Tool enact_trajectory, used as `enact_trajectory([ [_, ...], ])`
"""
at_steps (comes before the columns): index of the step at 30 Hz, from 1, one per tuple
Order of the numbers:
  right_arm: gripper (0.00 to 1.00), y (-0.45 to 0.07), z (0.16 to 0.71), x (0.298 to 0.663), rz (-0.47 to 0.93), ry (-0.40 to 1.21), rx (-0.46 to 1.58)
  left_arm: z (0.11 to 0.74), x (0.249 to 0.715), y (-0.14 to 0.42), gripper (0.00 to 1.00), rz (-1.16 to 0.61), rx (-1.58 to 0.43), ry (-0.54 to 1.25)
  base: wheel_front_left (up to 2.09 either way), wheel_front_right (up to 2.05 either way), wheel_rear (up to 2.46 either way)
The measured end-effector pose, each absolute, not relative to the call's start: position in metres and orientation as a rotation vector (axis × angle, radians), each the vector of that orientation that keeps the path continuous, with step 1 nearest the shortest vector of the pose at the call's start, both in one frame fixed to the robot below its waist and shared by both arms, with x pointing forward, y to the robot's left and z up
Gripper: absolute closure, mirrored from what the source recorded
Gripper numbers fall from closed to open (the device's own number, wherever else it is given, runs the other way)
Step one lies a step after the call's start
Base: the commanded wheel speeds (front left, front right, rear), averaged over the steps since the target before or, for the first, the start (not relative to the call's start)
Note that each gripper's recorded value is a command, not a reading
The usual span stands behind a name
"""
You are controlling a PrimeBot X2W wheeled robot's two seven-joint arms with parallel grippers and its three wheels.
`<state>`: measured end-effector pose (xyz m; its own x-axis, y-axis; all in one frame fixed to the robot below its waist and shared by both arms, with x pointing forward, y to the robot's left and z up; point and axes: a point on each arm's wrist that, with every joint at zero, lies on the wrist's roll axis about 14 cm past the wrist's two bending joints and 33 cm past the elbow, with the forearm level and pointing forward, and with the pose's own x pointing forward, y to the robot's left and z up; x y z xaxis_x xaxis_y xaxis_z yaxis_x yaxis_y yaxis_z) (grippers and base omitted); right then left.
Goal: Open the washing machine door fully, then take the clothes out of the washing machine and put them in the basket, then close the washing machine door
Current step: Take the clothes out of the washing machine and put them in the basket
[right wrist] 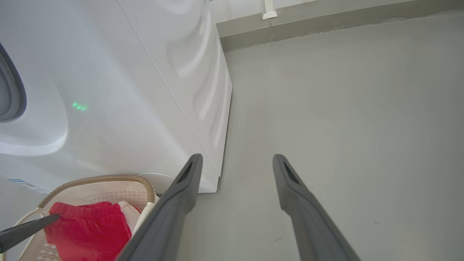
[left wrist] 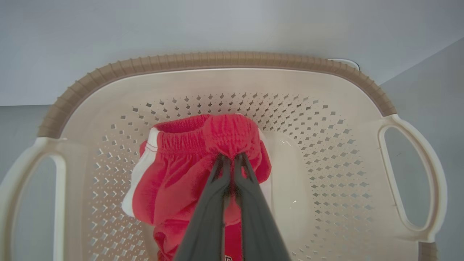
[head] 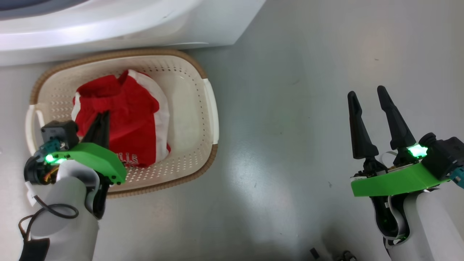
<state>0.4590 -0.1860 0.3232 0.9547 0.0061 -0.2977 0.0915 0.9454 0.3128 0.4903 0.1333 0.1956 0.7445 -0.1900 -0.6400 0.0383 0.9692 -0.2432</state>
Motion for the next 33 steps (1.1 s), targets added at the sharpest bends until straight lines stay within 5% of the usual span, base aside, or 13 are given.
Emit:
enact_trajectory([
  [5,0.00,-0.192,0.324,0.460,-0.062,0.295,0.338,0.187,0.488,0.129,0.68,-0.126,-0.230,0.744,0.00,0.00,0.00],
  [7,0.00,-0.192,0.326,0.460,-0.062,0.291,0.337,0.188,0.488,0.129,0.50,-0.123,-0.231,0.743,0.00,0.00,0.00],
  [8,0.00,-0.193,0.327,0.460,-0.062,0.288,0.337,0.189,0.488,0.130,0.33,-0.119,-0.233,0.741,0.00,0.00,0.00],
  [9,0.00,-0.192,0.328,0.460,-0.062,0.286,0.338,0.190,0.489,0.131,0.33,-0.114,-0.234,0.739,0.00,0.00,0.00],
  [10,0.00,-0.192,0.329,0.460,-0.061,0.285,0.338,0.191,0.489,0.133,0.00,-0.109,-0.235,0.737,0.00,0.00,0.00],
  [33,0.00,-0.183,0.386,0.457,-0.018,0.176,0.332,0.281,0.486,0.151,0.00,-0.044,-0.288,0.529,0.00,0.00,0.00],
])
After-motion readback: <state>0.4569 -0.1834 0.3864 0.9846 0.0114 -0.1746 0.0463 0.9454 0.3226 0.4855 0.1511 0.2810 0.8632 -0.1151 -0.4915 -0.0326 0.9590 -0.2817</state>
